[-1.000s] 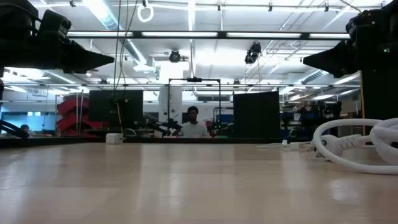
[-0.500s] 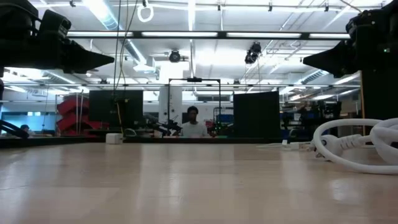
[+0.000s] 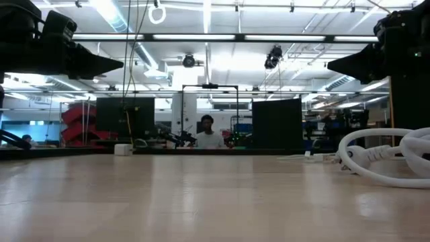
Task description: Insert USB
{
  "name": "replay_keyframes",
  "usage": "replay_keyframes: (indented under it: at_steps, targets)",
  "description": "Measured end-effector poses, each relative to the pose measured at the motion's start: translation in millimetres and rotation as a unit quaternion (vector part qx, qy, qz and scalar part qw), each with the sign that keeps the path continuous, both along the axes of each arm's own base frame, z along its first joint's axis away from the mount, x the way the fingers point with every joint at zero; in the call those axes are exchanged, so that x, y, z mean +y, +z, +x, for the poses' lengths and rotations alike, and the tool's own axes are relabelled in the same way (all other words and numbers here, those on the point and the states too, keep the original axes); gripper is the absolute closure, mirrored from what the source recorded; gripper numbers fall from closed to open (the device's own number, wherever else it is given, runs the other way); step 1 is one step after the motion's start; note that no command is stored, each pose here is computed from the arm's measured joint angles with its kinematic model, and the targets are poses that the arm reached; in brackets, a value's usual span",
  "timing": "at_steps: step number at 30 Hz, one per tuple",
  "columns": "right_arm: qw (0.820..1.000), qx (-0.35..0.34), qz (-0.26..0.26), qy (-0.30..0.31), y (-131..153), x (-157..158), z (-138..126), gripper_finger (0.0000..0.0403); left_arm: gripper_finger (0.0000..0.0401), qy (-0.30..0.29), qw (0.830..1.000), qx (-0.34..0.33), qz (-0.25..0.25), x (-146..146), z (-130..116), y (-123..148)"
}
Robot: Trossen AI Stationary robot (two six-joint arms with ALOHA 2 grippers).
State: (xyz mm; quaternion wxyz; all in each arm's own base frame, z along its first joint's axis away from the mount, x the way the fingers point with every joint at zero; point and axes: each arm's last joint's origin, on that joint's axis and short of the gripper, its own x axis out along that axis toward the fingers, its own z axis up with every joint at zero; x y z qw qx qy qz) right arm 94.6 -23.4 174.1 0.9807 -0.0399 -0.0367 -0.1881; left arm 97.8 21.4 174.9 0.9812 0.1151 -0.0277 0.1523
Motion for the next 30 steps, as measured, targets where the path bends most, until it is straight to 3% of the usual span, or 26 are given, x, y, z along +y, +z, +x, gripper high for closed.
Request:
replay_keyframes:
  at_steps: [11, 30]
  targets:
    - [1.000, 0.000, 0.000, 0.000, -0.1, 0.0, 0.0, 0.0379, 0.0400, 0.000, 1.000, 0.000, 0.000, 0.0, 0.0, -0.1]
    - [1.000, 0.000, 0.000, 0.000, -0.1, 0.0, 0.0, 0.0367, 0.0400, 0.000, 1.000, 0.000, 0.000, 0.0, 0.0, 0.0]
